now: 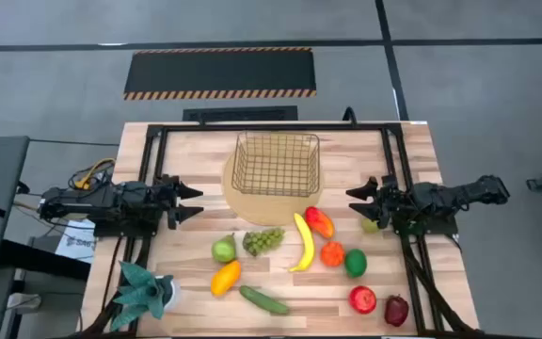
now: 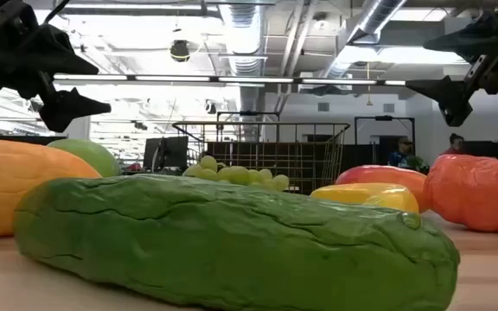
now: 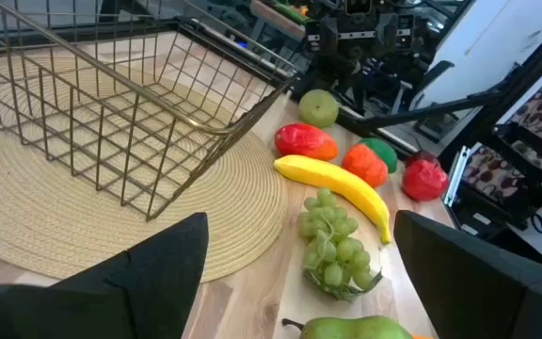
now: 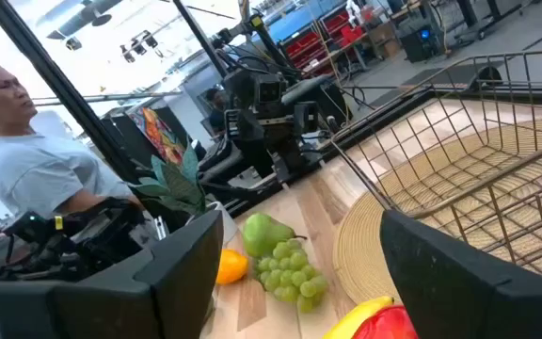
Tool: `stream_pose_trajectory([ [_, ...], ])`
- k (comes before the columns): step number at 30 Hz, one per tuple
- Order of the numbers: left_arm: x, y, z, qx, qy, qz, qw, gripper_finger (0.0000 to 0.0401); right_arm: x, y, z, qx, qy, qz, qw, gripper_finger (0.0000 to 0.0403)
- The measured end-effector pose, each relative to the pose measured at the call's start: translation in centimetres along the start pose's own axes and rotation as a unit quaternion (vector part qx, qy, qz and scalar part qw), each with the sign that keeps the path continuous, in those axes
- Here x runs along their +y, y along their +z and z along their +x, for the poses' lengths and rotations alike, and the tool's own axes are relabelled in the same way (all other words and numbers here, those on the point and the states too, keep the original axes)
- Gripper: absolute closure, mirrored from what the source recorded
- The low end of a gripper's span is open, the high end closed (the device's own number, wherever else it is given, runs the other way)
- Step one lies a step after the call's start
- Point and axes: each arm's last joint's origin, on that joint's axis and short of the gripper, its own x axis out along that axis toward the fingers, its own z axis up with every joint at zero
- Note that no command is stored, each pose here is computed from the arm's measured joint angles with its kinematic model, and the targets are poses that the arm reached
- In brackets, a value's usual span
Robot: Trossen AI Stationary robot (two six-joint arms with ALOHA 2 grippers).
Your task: Build produce basket
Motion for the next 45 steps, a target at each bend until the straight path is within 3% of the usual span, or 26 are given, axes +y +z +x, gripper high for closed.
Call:
stream_pose_trajectory([
  [45, -0.03, 0.25, 0.04, -0.022, 0.007, -0.017, 1.000, 0.0074, 0.00, 0.00, 0.00, 0.000, 0.000, 0.000, 1.000, 0.0092],
])
